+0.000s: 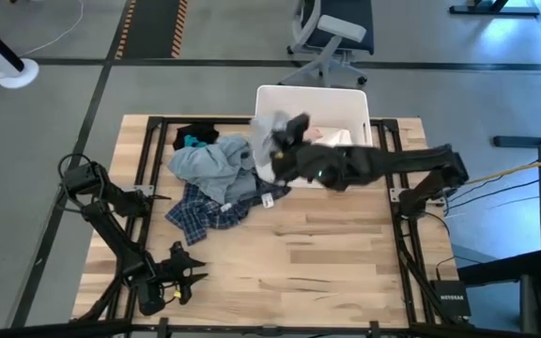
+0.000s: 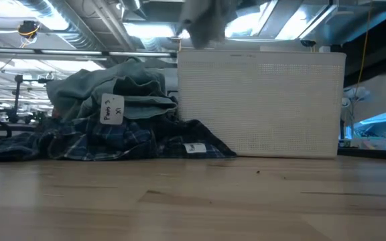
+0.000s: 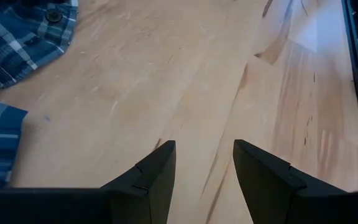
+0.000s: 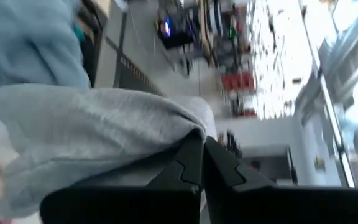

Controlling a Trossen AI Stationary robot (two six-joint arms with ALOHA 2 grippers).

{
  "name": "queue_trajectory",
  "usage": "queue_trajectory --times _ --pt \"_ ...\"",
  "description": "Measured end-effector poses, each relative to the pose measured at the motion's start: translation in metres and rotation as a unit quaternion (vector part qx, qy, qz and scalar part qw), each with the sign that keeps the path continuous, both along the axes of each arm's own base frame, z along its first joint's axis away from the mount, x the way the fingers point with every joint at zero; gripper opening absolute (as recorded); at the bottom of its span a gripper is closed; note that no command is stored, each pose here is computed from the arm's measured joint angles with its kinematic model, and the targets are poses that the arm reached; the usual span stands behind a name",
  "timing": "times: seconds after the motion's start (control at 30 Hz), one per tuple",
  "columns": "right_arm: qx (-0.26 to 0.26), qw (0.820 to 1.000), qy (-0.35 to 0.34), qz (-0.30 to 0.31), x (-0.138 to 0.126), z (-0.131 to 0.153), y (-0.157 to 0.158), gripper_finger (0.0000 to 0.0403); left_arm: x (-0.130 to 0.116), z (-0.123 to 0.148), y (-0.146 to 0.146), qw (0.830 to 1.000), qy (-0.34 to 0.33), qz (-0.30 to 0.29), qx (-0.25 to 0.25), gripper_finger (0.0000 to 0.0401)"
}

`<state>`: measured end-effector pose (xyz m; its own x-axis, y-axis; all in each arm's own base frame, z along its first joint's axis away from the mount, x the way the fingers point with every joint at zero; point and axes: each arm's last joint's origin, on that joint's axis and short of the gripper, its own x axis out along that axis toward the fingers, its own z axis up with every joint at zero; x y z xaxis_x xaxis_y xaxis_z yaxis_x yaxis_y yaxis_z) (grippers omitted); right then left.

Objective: Sort clothes
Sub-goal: Put the gray boxer into the white laundry bin, then put the blue sock into the white laundry bin

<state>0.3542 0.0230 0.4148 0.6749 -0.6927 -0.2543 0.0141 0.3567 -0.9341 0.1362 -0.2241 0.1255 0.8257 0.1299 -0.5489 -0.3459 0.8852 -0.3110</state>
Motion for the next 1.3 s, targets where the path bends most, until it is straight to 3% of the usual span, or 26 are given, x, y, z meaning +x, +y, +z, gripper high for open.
queue_trajectory --times 0.2,0.3,0.43,0.5,0.7,0.93,1.07,1.3 --pt "0.038 0.995 0.012 -0.089 -0.023 0.003 -0.048 0.0007 0.0 0.0 0.0 1.0 0.002 -0.006 0.011 0.0156" --pt "0.089 0.988 0.023 -0.128 -0.029 -0.009 -0.072 0.0012 0.0 0.0 0.0 1.0 0.002 -0.007 0.014 0.0156" --pt "0.212 0.964 0.032 -0.159 -0.038 -0.036 -0.102 0.0033 -0.001 0.0 0.0 1.0 0.002 -0.009 0.016 0.0156" --pt "0.25 0.949 0.043 -0.188 -0.044 -0.048 -0.113 0.0047 -0.002 0.0 -0.001 1.0 0.002 -0.012 0.017 0.0156" --pt "0.284 0.927 0.049 -0.24 -0.055 -0.06 -0.129 0.011 -0.002 0.0 -0.001 1.0 0.002 -0.012 0.016 0.0156" --pt "0.309 0.924 0.051 -0.221 -0.056 -0.049 -0.125 0.0203 -0.003 -0.003 -0.002 0.998 0.046 -0.047 0.014 0.0156" --pt "0.342 0.925 0.05 -0.157 -0.057 -0.037 -0.1 0.0228 -0.003 -0.003 -0.003 0.995 0.068 -0.065 0.017 0.0156" --pt "0.242 0.964 0.073 -0.085 -0.048 -0.054 -0.013 0.0232 0.004 0.041 0.016 0.987 0.136 -0.052 0.073 0.0156"
